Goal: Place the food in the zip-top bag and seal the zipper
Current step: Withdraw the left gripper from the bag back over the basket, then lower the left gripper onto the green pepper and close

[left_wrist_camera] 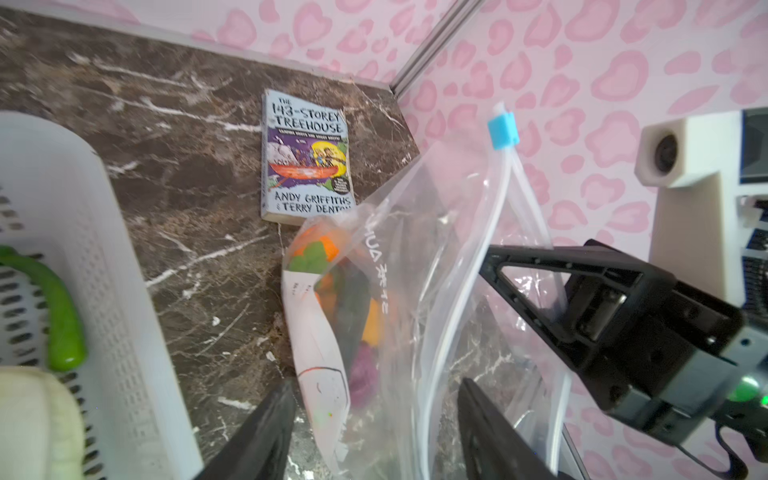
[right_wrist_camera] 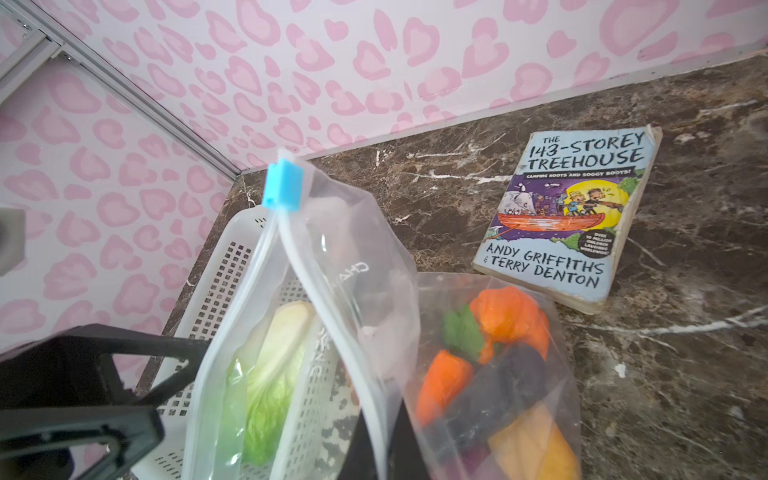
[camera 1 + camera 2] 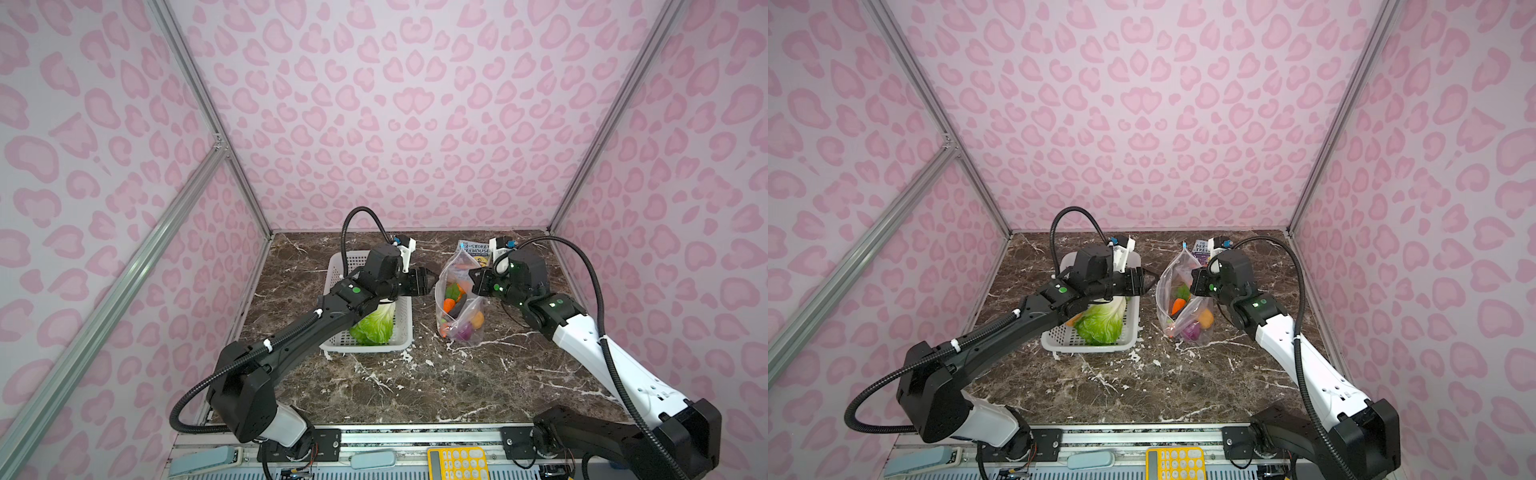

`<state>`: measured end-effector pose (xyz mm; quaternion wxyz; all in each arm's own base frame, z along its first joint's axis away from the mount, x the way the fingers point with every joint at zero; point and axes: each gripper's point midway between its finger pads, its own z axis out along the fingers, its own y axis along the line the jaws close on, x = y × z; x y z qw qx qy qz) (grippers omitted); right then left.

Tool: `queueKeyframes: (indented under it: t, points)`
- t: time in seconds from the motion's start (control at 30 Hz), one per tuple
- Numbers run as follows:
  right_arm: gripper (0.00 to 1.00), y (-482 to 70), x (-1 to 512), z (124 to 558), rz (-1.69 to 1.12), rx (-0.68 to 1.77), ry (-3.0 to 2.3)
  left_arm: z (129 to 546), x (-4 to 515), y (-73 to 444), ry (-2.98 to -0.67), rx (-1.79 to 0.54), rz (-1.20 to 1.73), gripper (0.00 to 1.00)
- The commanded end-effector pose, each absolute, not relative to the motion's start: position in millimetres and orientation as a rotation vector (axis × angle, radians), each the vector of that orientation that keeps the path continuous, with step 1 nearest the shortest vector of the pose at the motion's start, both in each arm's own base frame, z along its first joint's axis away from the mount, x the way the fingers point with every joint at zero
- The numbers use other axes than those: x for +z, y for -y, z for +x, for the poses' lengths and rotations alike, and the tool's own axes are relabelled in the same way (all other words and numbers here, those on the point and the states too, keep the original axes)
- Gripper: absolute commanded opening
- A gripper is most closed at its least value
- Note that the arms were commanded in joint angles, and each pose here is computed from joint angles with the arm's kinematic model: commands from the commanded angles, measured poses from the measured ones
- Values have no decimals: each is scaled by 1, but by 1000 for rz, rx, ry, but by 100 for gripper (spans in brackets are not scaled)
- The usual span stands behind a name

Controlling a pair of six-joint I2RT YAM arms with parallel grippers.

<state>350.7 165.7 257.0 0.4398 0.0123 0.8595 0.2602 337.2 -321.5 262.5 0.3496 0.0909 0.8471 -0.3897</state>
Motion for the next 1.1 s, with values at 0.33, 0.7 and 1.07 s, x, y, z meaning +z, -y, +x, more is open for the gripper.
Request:
queueKeyframes:
  t: [0.33,0.7,1.07]
  points:
    - [0,-170,264,356,25,666,-2108,403,227,248,-2267,-794,61,53]
    - [0,-166,258,354,34,640,-2115,438,150,275,-2471,-847,12,38]
    - [0,-163,256,352,39,631,-2112,452,88,251,-2603,-568,-48,39]
